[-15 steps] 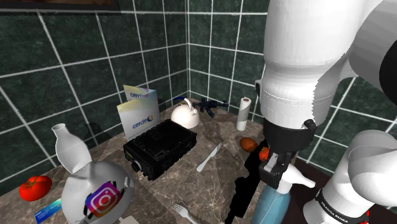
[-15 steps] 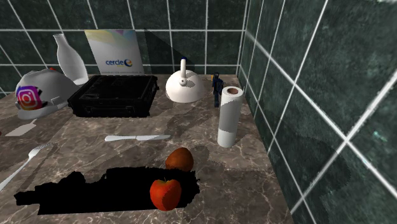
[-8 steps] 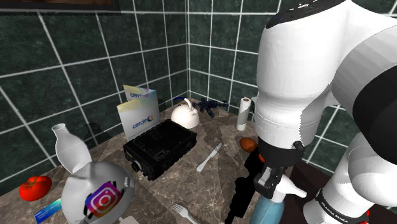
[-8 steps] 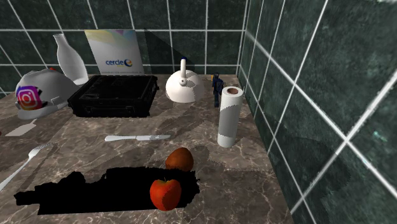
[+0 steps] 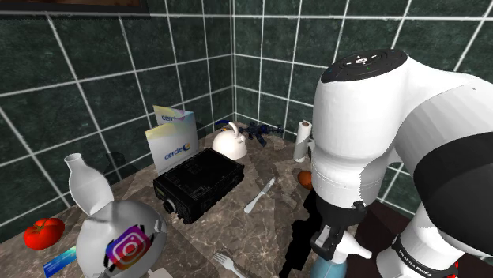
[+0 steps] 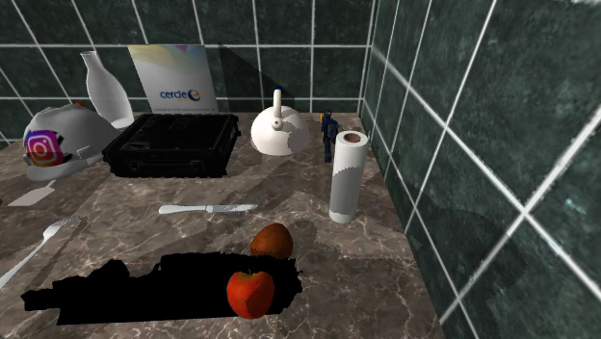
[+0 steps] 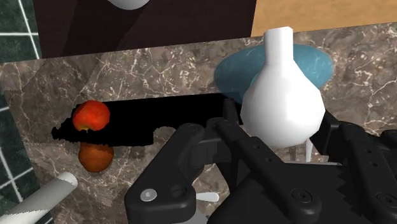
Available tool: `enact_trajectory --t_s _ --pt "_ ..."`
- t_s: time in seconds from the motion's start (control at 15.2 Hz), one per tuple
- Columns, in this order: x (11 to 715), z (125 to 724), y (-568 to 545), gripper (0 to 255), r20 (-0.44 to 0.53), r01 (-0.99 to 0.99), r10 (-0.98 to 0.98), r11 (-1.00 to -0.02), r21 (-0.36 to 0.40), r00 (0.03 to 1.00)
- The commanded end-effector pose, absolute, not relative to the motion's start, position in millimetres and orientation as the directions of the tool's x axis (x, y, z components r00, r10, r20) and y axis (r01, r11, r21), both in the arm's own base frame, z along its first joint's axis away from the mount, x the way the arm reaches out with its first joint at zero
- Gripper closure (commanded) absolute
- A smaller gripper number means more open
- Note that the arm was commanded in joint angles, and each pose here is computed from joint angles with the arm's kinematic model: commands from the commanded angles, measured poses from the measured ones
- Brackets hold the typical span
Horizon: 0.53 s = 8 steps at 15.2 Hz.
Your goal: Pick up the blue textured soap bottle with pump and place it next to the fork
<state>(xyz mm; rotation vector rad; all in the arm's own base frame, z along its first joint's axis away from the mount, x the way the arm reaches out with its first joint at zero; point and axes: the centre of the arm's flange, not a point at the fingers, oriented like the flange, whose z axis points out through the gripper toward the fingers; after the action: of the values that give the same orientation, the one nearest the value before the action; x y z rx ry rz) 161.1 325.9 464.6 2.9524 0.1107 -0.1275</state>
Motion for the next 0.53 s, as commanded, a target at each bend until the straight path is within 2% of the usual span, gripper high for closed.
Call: enact_trajectory --t_s 0.0,0.46 --pt "161.0 454.1 326.2 255 -0.091 0.082 0.066 -0.98 0.179 0.994" --pt "161.0 441.0 326.2 255 -0.091 0.082 0.066 -0.98 0.179 0.994"
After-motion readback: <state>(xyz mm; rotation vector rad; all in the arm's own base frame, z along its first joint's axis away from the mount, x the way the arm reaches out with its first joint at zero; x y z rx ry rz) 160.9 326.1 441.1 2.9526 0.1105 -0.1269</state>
